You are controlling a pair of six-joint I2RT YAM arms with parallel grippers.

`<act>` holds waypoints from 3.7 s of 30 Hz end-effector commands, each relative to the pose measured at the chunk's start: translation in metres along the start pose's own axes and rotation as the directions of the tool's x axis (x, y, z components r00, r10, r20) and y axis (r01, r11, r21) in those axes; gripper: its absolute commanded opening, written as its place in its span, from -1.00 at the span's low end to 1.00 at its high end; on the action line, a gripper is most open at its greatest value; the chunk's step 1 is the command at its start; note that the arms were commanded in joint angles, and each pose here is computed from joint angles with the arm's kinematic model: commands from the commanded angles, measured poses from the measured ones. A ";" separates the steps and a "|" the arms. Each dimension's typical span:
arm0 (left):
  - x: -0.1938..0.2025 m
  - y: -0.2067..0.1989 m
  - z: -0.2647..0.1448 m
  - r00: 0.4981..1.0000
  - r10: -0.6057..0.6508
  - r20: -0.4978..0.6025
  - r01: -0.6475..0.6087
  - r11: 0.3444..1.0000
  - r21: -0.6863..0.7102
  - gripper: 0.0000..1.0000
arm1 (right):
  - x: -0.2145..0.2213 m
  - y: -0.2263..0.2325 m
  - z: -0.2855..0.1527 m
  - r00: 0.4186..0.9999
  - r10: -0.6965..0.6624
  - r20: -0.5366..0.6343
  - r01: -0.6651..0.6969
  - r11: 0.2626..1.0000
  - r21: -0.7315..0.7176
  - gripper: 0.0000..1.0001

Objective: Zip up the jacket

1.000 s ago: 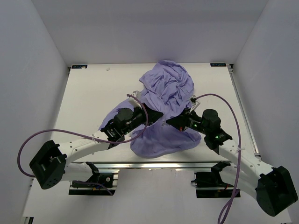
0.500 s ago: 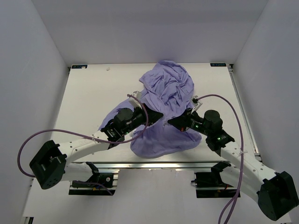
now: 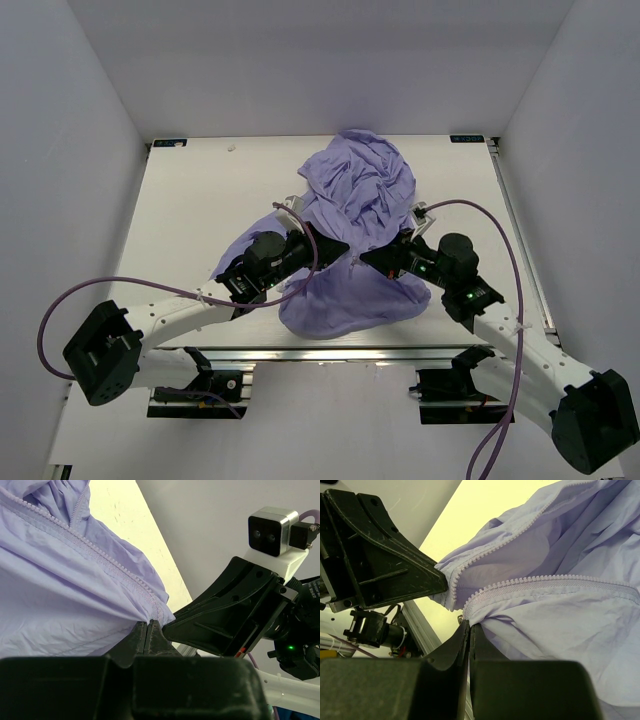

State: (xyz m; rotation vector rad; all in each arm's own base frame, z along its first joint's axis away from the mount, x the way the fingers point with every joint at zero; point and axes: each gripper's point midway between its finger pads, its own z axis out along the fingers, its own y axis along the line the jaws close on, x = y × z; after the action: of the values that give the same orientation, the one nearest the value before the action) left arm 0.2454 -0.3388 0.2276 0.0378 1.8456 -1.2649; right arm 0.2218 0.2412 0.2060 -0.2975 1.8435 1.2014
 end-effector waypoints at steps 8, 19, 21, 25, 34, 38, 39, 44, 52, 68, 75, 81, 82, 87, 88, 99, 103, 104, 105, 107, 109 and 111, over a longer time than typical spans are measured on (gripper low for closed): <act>-0.002 -0.009 0.001 1.000 0.007 0.002 -0.007 0.999 0.039 -1.00 | -0.027 0.023 0.002 0.998 -0.012 0.057 0.016 0.997 -0.075 -1.00; -0.002 -0.009 0.003 1.000 0.007 -0.002 -0.007 0.999 0.042 -1.00 | -0.028 0.025 0.002 0.998 0.002 0.061 0.004 0.996 -0.084 -1.00; -0.002 -0.010 0.003 1.000 0.007 -0.003 -0.007 0.999 0.047 -1.00 | -0.029 0.024 0.002 0.998 0.007 0.064 -0.002 0.997 -0.077 -1.00; -0.002 -0.010 0.003 1.000 0.007 0.000 -0.007 0.999 0.051 -1.00 | -0.028 0.022 0.002 0.998 0.021 0.058 -0.017 0.998 -0.066 -1.00; -0.003 -0.013 0.000 1.000 0.009 0.010 -0.010 0.998 0.069 -1.00 | -0.022 0.019 -0.003 0.998 0.055 0.034 -0.054 0.998 -0.041 -1.00; -0.003 -0.013 0.001 1.000 0.009 0.009 -0.010 0.997 0.076 -1.00 | -0.019 0.020 -0.003 0.997 0.075 0.016 -0.074 0.996 -0.051 -1.00; -0.003 -0.014 0.001 1.000 0.010 0.008 -0.010 0.997 0.077 -1.00 | -0.019 0.021 -0.003 0.997 0.077 0.016 -0.076 0.996 -0.055 -1.00; -0.002 -0.013 0.001 1.000 0.009 0.009 -0.010 0.997 0.072 -1.00 | -0.024 0.026 -0.004 0.997 0.076 0.032 -0.074 0.995 -0.070 -1.00; -0.002 -0.010 0.001 1.000 0.012 0.010 -0.013 0.998 0.063 -1.00 | -0.030 0.028 -0.008 0.996 0.071 0.055 -0.068 0.996 -0.061 -1.00; 0.001 -0.010 0.000 1.000 0.014 0.004 -0.014 0.997 0.075 -1.00 | -0.034 0.023 -0.006 0.993 0.102 0.061 -0.100 0.995 -0.031 -1.00; 0.003 -0.008 -0.001 1.000 0.015 0.002 -0.016 0.998 0.068 -1.00 | -0.034 0.023 -0.008 0.990 0.128 0.054 -0.127 0.992 -0.022 -1.00; 0.003 -0.006 -0.001 1.000 0.014 0.002 -0.014 0.998 0.062 -1.00 | -0.035 0.023 -0.009 0.989 0.139 0.054 -0.138 0.990 -0.019 -1.00; 0.003 -0.005 -0.001 1.000 0.013 0.004 -0.014 0.998 0.060 -1.00 | -0.034 0.023 -0.008 0.989 0.141 0.045 -0.140 0.990 -0.022 -1.00; 0.000 -0.006 -0.002 1.000 0.009 0.017 -0.009 0.998 0.058 -1.00 | -0.024 0.025 -0.009 0.988 0.151 0.003 -0.151 0.988 -0.037 -1.00; 0.000 -0.006 -0.002 1.000 0.010 0.016 -0.011 0.998 0.059 -1.00 | -0.022 0.024 -0.009 0.988 0.152 -0.003 -0.152 0.988 -0.035 -1.00; -0.001 -0.009 -0.001 1.000 0.009 0.018 -0.010 0.997 0.070 -1.00 | -0.016 0.025 -0.010 0.988 0.152 -0.030 -0.154 0.987 -0.039 -1.00; 0.000 -0.010 0.001 1.000 0.009 0.012 -0.010 0.997 0.073 -1.00 | -0.020 0.026 -0.009 0.989 0.148 -0.020 -0.149 0.988 -0.044 -1.00; 0.000 -0.010 0.001 1.000 0.011 0.011 -0.012 0.997 0.074 -1.00 | -0.021 0.026 -0.009 0.989 0.146 -0.016 -0.147 0.988 -0.046 -1.00; 0.001 -0.010 0.001 1.000 0.011 0.009 -0.012 0.997 0.074 -1.00 | -0.022 0.026 -0.008 0.989 0.147 -0.016 -0.148 0.988 -0.046 -1.00; 0.000 -0.009 0.002 1.000 0.011 0.011 -0.012 0.997 0.072 -1.00 | -0.024 0.028 -0.007 0.989 0.147 -0.011 -0.148 0.987 -0.055 -1.00; 0.000 -0.009 0.002 1.000 0.009 0.011 -0.010 0.997 0.072 -1.00 | -0.024 0.029 -0.006 0.988 0.153 -0.017 -0.153 0.986 -0.060 -1.00; 0.001 -0.008 0.001 1.000 0.011 0.009 -0.011 0.997 0.072 -1.00 | -0.025 0.029 -0.004 0.988 0.152 -0.015 -0.152 0.986 -0.066 -1.00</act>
State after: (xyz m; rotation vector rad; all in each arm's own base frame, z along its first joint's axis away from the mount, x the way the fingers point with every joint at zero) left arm 0.2411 -0.3425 0.2232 0.0659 1.8264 -1.3027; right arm 0.2107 0.2406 0.2094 -0.1610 1.9773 1.3327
